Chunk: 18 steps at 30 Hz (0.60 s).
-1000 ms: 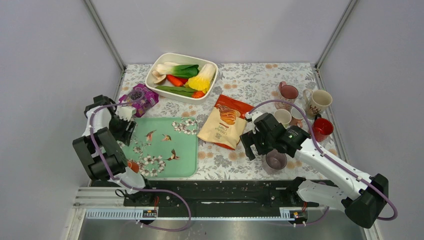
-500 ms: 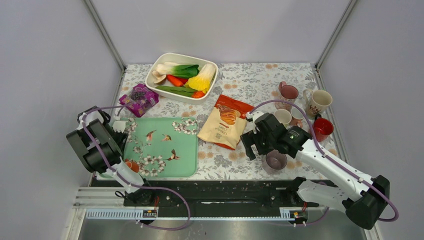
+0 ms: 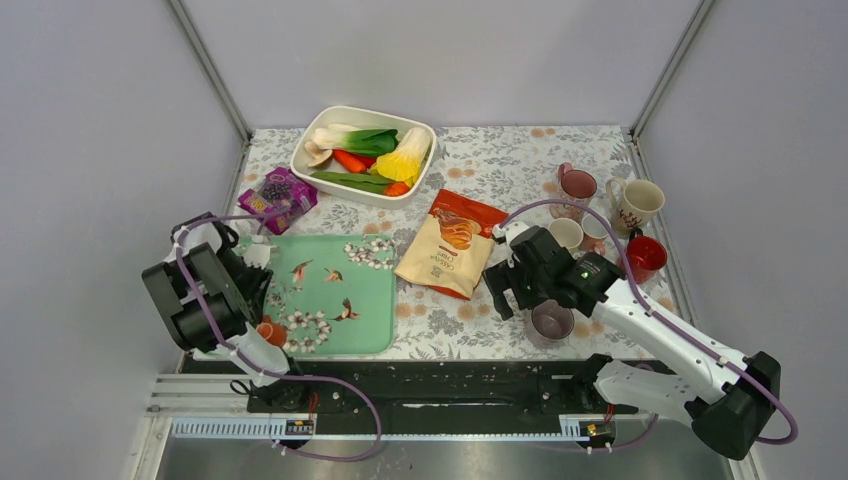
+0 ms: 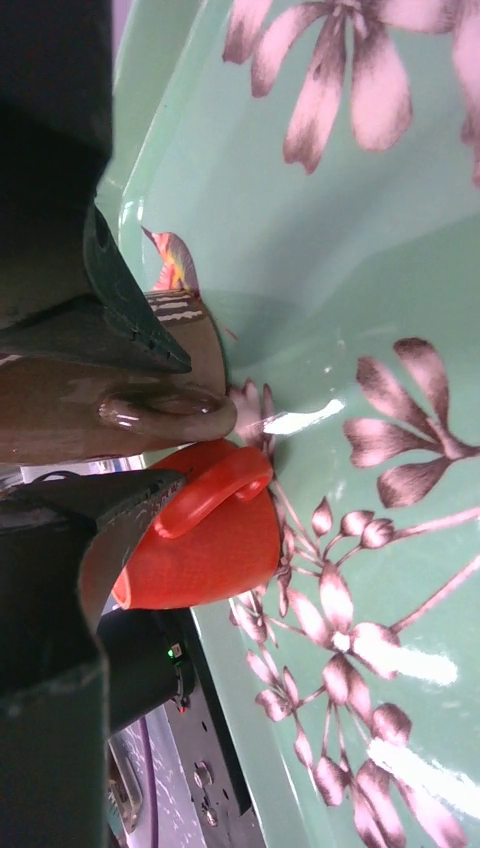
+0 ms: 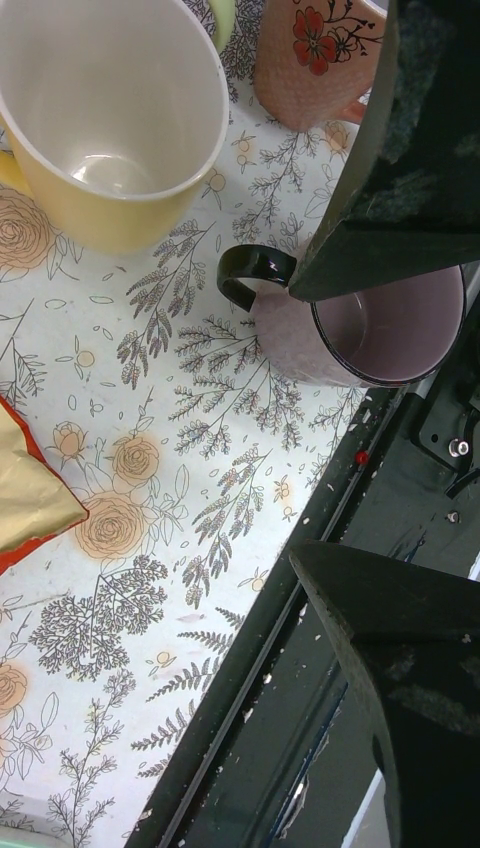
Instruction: Turn the mug right side up
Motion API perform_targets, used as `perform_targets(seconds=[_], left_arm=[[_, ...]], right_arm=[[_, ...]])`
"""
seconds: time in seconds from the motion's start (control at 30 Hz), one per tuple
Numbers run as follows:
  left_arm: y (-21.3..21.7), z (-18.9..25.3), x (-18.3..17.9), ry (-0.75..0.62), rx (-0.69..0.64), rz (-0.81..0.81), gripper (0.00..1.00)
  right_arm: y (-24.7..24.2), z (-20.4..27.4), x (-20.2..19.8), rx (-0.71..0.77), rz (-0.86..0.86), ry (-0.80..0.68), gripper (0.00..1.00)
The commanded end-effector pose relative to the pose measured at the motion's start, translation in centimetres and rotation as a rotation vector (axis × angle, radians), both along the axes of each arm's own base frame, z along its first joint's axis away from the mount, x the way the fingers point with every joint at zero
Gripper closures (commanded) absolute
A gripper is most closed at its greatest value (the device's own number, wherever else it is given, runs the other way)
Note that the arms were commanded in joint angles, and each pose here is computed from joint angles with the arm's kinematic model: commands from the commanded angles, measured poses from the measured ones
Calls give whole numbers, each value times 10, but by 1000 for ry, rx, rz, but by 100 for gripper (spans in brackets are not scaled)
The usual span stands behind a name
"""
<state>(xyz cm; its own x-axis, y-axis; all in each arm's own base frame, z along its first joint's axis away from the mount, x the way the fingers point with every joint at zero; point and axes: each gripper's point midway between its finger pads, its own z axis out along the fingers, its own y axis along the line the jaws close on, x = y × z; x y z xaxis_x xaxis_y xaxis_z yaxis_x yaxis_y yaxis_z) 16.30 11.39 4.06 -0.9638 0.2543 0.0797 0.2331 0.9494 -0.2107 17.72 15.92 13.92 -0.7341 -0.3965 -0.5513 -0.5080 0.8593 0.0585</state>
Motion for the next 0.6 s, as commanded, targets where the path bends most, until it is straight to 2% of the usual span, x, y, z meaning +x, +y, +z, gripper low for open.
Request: perform_targets(seconds=[0.0, 0.17, 0.43, 0.57], left_arm=[[2, 13, -5, -31, 37, -39, 56], [24, 6, -13, 7, 160, -79, 53], [28, -10, -18, 38, 182, -94, 58], [33, -7, -12, 21, 196, -89, 54]], right_arm=[[-3, 4, 3, -12, 3, -29, 1], [-3, 4, 2, -7, 9, -28, 1], [-3, 5, 1, -2, 10, -34, 1], [-3, 5, 2, -1, 8, -33, 2]])
